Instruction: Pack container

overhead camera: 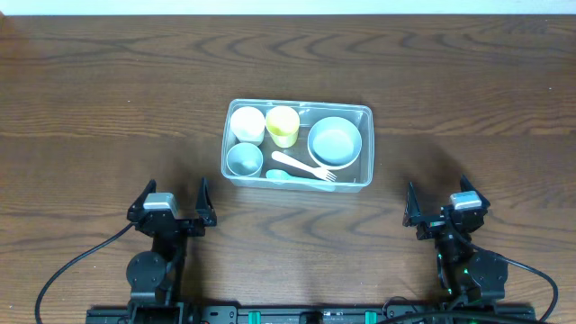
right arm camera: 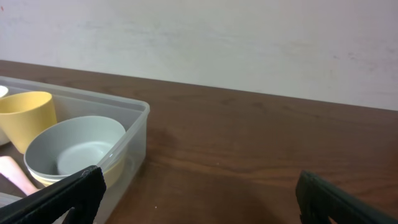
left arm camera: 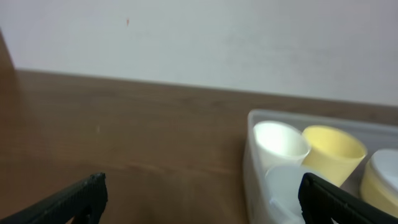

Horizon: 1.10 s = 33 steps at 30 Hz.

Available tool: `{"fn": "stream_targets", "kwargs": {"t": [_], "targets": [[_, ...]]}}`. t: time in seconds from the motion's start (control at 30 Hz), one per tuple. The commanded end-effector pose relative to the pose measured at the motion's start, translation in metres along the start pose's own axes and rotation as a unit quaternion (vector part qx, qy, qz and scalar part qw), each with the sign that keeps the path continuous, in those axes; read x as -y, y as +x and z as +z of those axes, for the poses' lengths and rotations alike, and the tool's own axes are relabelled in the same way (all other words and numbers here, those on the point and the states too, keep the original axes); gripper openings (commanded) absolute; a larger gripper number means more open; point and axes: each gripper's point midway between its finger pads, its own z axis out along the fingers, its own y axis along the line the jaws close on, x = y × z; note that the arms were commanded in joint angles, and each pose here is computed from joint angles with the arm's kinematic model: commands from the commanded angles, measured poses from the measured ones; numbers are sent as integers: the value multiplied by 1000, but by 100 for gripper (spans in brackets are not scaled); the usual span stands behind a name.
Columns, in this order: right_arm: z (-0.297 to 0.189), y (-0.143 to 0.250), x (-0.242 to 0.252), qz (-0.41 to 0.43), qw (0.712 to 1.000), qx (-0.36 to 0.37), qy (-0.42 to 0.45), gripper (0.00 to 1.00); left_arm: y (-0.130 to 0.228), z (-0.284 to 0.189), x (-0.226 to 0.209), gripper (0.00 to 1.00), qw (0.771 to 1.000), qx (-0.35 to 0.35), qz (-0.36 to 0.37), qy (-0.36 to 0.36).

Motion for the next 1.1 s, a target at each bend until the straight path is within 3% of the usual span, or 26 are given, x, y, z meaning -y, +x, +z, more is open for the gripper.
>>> {"fn": "stream_targets", "kwargs": {"t": [0.0, 1.07], "targets": [[0, 0, -1, -5, 1000, 0, -1, 99, 16, -1, -9, 98, 999, -31, -6, -22], [0, 0, -1, -5, 1000, 0, -1, 99, 17, -1, -9, 98, 999, -33, -12, -23]]}}
